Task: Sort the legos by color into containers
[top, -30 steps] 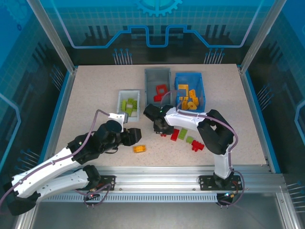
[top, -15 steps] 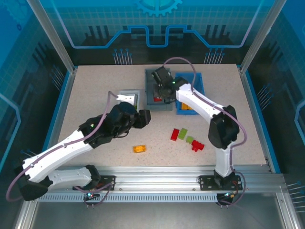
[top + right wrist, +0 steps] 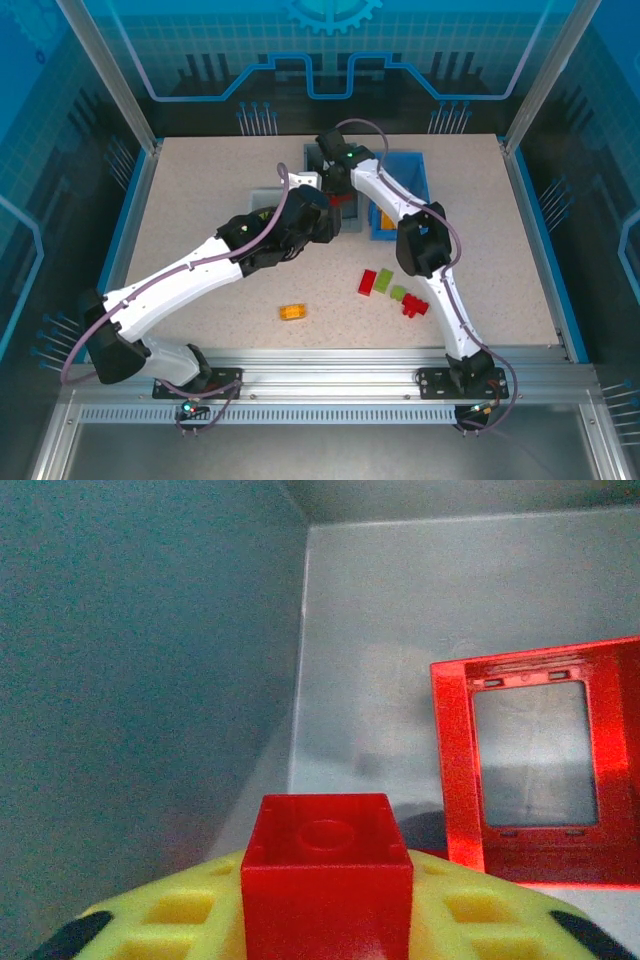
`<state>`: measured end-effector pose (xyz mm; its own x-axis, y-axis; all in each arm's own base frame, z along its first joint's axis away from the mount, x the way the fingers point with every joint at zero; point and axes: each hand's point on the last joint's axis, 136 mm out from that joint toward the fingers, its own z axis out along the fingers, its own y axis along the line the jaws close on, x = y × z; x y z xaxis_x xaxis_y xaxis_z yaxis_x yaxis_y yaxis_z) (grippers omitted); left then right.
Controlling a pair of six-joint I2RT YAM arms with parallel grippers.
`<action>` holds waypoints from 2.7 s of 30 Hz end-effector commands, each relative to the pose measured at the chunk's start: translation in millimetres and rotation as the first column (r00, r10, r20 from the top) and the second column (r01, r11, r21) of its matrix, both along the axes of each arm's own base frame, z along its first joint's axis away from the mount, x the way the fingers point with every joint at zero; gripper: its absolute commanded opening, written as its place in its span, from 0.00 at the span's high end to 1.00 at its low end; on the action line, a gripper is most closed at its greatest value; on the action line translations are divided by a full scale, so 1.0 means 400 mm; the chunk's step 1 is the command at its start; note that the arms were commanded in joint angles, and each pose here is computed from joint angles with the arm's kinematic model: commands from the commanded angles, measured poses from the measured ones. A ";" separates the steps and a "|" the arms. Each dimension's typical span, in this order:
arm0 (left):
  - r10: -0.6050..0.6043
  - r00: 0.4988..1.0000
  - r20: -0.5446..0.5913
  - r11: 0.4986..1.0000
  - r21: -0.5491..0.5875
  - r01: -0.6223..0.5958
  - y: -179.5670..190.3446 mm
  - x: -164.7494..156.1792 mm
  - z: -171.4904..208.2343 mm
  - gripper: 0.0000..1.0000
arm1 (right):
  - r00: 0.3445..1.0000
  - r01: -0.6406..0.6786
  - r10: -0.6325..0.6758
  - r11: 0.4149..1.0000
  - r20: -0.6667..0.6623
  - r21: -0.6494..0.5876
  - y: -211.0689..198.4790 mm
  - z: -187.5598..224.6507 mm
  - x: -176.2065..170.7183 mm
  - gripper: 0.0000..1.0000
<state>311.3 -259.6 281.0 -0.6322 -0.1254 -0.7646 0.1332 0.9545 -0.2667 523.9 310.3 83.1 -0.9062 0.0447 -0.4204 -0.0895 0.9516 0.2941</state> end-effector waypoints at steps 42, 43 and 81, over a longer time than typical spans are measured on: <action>-0.295 0.883 -0.365 0.953 -0.044 0.300 -0.171 -0.181 -0.339 0.37 | 0.982 0.076 -0.073 0.997 0.176 -0.011 -0.454 0.413 -0.827 0.43; -0.306 0.878 -0.367 0.948 -0.035 0.316 -0.190 -0.181 -0.350 0.36 | 0.982 0.091 -0.088 0.996 0.167 -0.013 -0.473 0.409 -0.845 0.43; -0.320 0.767 -0.557 0.873 0.142 0.467 -0.410 -0.043 -0.634 0.37 | 0.919 0.219 -0.228 0.974 0.320 0.064 -0.602 0.466 -0.898 0.44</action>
<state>308.4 -423.8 21.5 -0.8772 0.3565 -0.3217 0.4111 0.9037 -0.1196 161.1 66.7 269.5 -0.6928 0.2408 -0.6797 0.0282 0.9509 0.3081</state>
